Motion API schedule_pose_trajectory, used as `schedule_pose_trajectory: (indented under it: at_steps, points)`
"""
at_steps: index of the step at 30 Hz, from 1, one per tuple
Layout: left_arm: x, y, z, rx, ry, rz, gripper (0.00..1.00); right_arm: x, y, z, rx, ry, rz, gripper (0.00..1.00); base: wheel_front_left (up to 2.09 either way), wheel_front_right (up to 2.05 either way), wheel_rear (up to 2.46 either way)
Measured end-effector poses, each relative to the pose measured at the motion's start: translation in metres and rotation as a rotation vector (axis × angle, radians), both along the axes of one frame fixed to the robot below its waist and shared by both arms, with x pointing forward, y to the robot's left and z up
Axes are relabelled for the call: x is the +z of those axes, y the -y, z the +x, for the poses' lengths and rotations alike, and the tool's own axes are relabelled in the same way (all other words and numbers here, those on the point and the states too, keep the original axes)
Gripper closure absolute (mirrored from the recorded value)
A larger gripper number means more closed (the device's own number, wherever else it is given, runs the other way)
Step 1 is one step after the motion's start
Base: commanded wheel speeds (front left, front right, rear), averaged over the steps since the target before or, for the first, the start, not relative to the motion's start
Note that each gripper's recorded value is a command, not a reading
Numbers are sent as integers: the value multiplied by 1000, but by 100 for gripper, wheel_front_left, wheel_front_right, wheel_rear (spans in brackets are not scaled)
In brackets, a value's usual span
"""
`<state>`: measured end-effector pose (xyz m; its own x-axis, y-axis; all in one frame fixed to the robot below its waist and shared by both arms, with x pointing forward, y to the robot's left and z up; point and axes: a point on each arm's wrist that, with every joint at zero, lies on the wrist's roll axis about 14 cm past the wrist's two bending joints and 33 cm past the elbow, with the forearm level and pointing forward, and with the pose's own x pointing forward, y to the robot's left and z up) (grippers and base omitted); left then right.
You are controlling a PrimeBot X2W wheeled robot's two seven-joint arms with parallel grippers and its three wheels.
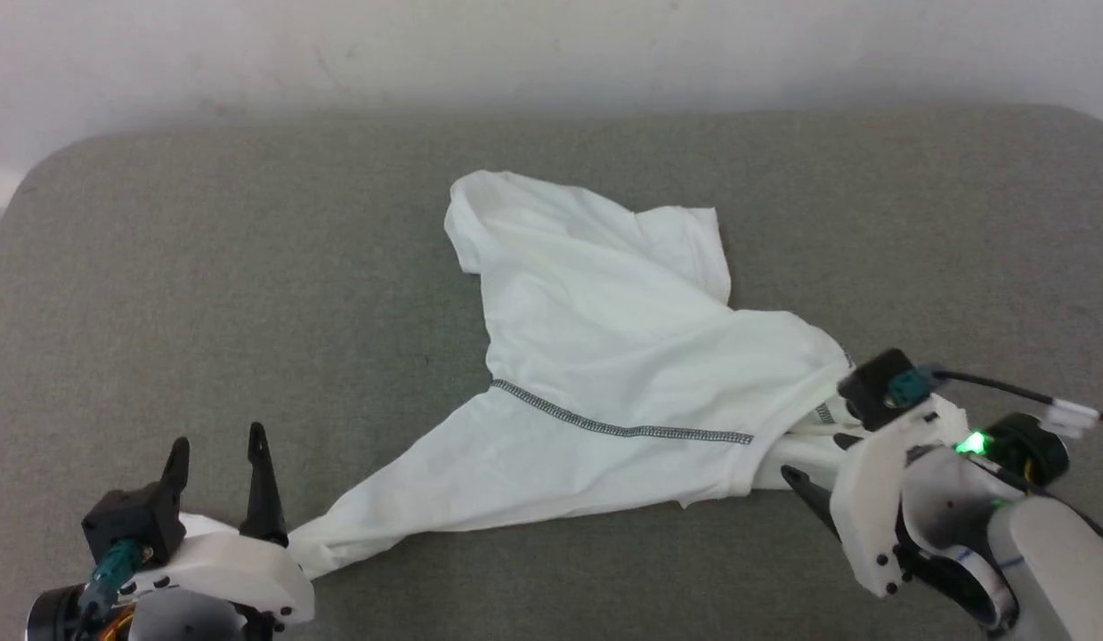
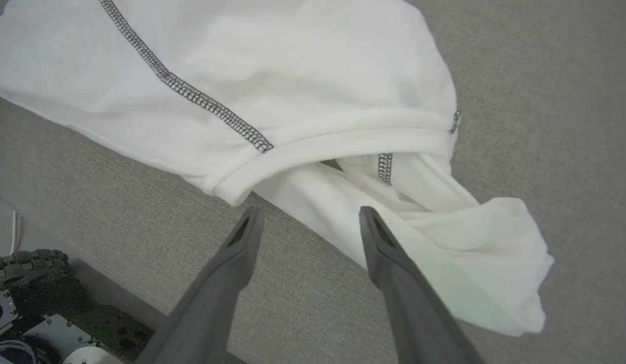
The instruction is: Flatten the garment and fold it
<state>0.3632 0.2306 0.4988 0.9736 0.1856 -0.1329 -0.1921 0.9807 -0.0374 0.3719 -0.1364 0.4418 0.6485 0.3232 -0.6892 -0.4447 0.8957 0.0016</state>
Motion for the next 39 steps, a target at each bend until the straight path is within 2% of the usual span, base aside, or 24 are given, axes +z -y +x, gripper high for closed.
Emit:
schedule_pose_trajectory:
  at_steps: [4,8,9,10,12,14,17,20,23,27,30,33,35,39]
  points:
    - [-6,-2,5,10,-13,-1,0,-21,-11,6,92,-86,-50,0,0,0,0]
    - [-14,-4,12,22,-23,-5,0,-59,-10,-5,164,-235,-123,0,0,0,0]
    - [-17,-4,14,26,-29,-7,0,-68,-9,-10,174,-278,-132,7,0,0,0]
    - [-20,-5,14,31,-35,-7,0,-75,-10,-13,186,-307,-135,52,0,0,0]
    - [-25,-7,15,40,-48,-10,0,-78,-8,-11,197,-331,-141,100,0,0,0]
    - [-30,-10,14,50,-58,-9,0,-78,-7,-8,197,-336,-130,100,0,0,0]
    - [-31,-10,14,52,-60,-7,0,-69,-7,1,184,-271,-85,100,0,0,0]
    - [-27,-8,15,44,-49,-6,0,-35,-18,23,147,-113,33,100,0,0,0]
    - [-21,-4,15,30,-32,-8,0,14,-8,49,75,72,112,100,0,0,0]
    - [-14,5,16,3,-14,-14,0,83,38,76,-101,336,176,100,0,0,0]
    - [-10,11,15,-16,-7,-18,0,107,90,79,-318,445,229,100,0,0,0]
    - [-8,14,15,-25,-1,-23,0,96,150,67,-552,474,208,100,0,0,0]
    - [-9,13,15,-23,-6,-22,0,75,181,55,-684,440,169,100,0,0,0]
    - [-13,9,14,-10,-17,-21,0,27,215,33,-864,357,120,100,0,0,0]
